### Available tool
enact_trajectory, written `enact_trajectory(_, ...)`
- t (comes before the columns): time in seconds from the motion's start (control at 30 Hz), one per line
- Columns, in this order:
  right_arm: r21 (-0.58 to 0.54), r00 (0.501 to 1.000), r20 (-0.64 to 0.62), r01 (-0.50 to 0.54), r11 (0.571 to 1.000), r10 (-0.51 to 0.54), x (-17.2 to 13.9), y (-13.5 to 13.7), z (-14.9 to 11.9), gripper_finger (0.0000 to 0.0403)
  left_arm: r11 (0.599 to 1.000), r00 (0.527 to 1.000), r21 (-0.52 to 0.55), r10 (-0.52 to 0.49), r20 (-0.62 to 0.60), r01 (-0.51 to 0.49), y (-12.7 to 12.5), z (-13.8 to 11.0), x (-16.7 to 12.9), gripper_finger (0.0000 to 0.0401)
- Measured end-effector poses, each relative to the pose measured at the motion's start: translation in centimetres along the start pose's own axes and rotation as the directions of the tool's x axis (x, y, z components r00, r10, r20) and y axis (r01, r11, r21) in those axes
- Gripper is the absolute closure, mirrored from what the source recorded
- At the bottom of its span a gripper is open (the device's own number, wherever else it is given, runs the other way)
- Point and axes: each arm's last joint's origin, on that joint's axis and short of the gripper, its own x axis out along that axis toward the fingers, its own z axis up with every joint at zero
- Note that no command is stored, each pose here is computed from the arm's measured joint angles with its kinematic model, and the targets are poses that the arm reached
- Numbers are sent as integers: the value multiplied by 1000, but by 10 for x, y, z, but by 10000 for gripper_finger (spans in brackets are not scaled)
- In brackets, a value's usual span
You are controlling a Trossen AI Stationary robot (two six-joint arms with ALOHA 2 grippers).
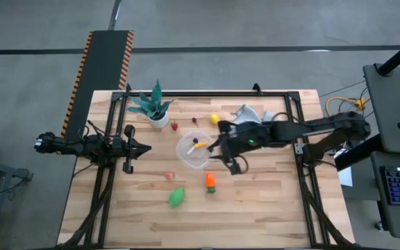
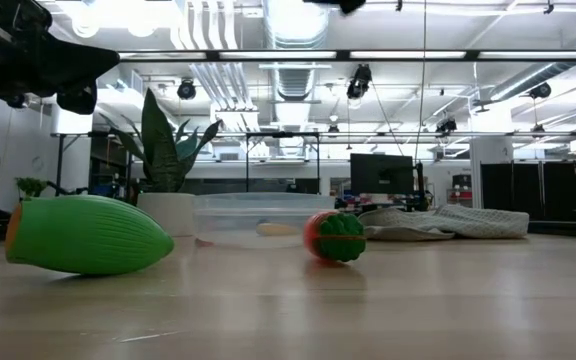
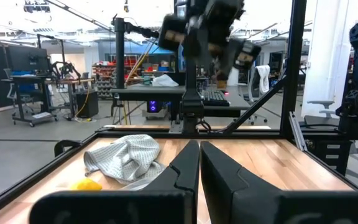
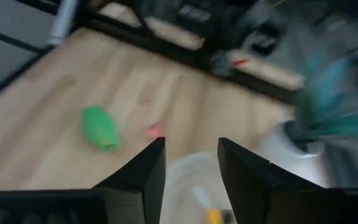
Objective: Pick and placing Produce into tupperware
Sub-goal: Put the yellow lemon into the transparent bin
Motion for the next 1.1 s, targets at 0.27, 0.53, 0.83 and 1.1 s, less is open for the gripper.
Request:
enact_trajectory(0.27, -29, 973, -10, 229, 973, -229, -46, -8, 9, 268, 1000, 1000, 0, 1, 0, -1, 0, 0, 0, 401)
enact_trajectory(0.53, 85, 927, -193, 344, 935, -323, -43, -47, -19, 204, 1000, 1000, -1, 1, 6, -1, 0, 1, 0, 401)
enact_trajectory(0.83, 192, 817, -435, 495, 848, -378, 5, -110, -79, 84, 1000, 1000, 9, 2, 2, -2, 0, 0, 0, 401)
enact_trajectory(1.1, 381, 786, -560, 526, 760, -262, 38, -155, -142, 74, 1000, 1000, 10, 1, -2, -1, 0, 0, 0, 401)
